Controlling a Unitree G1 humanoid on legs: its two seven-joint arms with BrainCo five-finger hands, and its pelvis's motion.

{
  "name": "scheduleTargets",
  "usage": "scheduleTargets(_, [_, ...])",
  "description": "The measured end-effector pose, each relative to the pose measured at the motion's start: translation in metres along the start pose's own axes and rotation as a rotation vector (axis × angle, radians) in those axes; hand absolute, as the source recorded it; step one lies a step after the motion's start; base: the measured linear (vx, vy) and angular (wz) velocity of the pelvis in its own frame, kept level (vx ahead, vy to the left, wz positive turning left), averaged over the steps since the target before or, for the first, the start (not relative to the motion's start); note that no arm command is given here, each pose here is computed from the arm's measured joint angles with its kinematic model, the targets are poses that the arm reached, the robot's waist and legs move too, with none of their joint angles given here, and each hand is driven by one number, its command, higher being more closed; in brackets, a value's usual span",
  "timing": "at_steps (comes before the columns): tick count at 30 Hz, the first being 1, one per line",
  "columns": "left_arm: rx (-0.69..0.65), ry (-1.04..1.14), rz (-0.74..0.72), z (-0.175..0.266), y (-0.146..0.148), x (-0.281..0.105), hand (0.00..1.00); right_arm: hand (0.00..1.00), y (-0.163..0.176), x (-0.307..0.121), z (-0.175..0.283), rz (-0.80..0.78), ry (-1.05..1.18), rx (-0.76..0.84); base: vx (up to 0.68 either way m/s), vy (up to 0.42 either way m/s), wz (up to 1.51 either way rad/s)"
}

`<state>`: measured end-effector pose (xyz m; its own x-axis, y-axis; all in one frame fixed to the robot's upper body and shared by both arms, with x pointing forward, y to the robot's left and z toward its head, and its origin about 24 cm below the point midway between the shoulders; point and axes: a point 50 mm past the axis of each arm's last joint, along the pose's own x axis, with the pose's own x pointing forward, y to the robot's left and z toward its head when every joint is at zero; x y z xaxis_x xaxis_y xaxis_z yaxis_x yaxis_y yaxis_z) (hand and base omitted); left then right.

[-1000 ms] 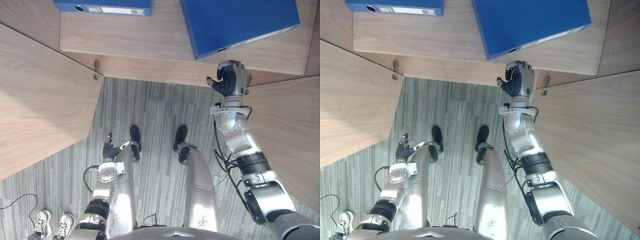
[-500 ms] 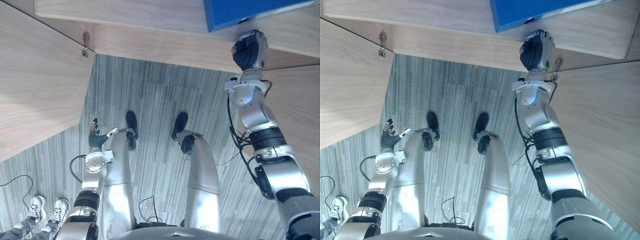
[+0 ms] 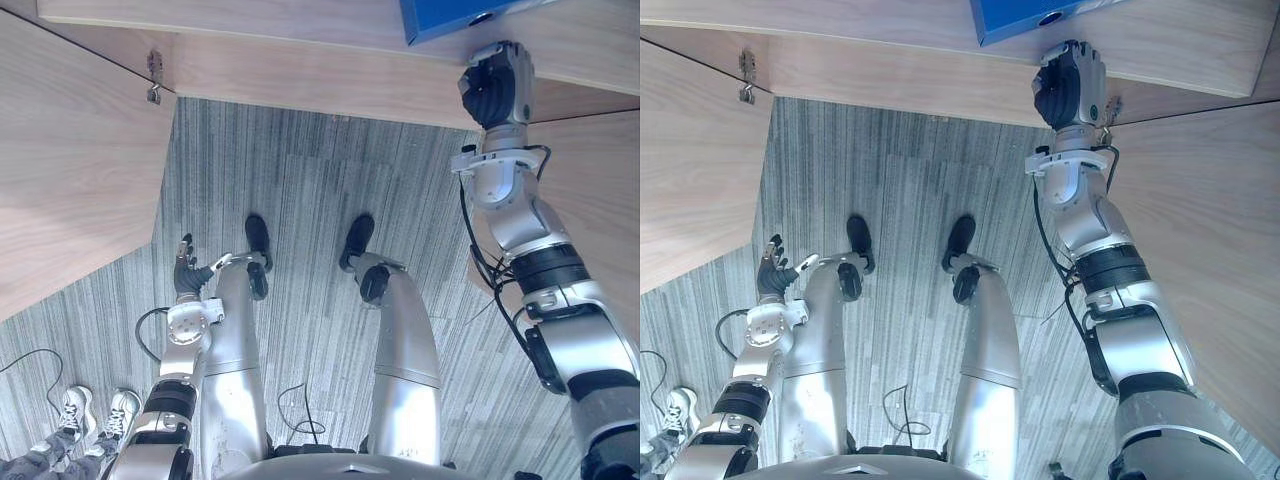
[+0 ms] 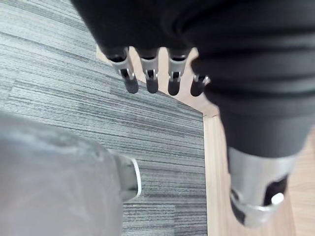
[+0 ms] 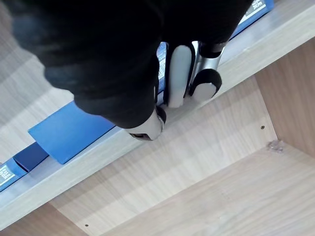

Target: Walk over to the cabinet, pick up the folder, carry it to the office cabinet, place the folder inside the office cabinet, then close the office cabinet door

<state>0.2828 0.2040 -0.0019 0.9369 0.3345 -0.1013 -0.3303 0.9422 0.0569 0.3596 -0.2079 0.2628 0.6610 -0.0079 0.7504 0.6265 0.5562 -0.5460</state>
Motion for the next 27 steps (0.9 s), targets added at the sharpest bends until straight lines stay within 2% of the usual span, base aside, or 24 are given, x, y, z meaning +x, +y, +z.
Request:
scheduleTargets(16, [-0.021,-0.008,-0.001,0.003,-0.006,-0.001,0.00,1.00,-0.020,-0.013,0.029,-0.091,-0.109,0.098,0.00,-0.001,0.00])
scheduleTargets(27, [-0.015,-0.005,0.007,0.003,-0.004,-0.001,0.00,1.00,-0.020,-0.009,0.023,-0.096,-0.075,0.100,-0.01,0.002,-0.01])
